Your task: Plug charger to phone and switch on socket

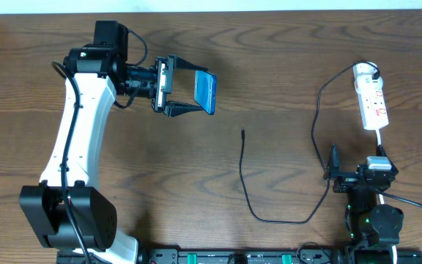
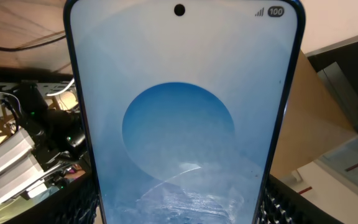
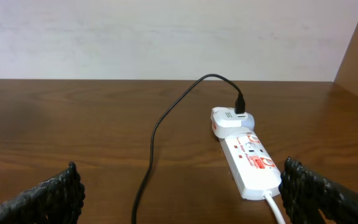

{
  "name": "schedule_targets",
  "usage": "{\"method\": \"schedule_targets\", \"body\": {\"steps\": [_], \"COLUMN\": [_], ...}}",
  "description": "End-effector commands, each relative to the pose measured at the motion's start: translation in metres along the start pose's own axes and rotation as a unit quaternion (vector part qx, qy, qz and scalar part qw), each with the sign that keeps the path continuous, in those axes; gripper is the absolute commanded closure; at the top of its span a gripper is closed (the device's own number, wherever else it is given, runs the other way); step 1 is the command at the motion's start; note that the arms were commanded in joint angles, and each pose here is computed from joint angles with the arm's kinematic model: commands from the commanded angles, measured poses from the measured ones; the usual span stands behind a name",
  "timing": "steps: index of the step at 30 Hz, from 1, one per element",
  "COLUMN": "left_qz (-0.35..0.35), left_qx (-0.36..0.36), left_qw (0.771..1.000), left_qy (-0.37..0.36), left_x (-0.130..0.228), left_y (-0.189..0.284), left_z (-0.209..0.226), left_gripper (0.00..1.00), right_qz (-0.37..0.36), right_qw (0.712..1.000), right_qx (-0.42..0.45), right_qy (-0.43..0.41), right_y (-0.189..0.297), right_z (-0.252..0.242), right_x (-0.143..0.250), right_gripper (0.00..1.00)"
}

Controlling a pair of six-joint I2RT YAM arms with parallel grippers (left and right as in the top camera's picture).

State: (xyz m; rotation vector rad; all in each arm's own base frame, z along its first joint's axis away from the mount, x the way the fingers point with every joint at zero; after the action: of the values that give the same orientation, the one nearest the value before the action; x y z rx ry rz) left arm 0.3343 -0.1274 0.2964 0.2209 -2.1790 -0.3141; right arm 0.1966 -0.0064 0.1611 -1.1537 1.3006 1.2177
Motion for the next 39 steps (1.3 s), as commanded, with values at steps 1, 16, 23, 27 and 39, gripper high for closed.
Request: {"method": "schedule_targets", "body": {"steps": [1, 16, 23, 27, 39], "left_qz": [0.023, -0.003, -0.065, -0.098, -0.16], "left_qx": [0.015, 0.005, -0.018, -0.031, -0.054], "left_qw": [1.0, 1.0, 0.998, 0.995, 0.985], "left_qy": [-0.011, -0.011, -0.011, -0.01, -0.019], "left_x": [0.016, 0.01, -0.005, -0.013, -0.028], "left_y": [0.005, 0.004, 0.005, 0.007, 0.011], "left_z": [-0.004, -0.001, 0.004, 0.007, 0.012], "left_gripper": [0.92, 0.93, 0.93, 0.92, 0.92], "right_qz": [-0.001, -0.001, -0.001, -0.001, -0.001], "right_qw": [1.0, 1.0, 1.0, 1.0, 1.0], "right_qx": [-0.008, -0.008, -0.008, -0.008, -0.008], "right_qy": [0.008, 0.008, 0.008, 0.008, 0.008], "right_y": [0.0, 0.0, 0.0, 0.0, 0.0], "right_z": [0.003, 0.003, 0.003, 0.003, 0.003], "right_x": [0.0, 0.0, 0.0, 0.0, 0.0], "right_gripper": [0.01, 0.01, 0.01, 0.01, 0.01]}}
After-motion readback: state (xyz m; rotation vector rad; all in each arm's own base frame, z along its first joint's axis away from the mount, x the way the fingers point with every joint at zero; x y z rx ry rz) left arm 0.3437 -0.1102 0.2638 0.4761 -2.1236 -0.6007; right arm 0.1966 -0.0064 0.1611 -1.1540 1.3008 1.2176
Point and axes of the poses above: each gripper's point midway between its finger pads, its own y axis back along the fingers, its own z axis along the line the jaws close on, x = y × z, the point moved 5 cm from there along y, back along the fingers
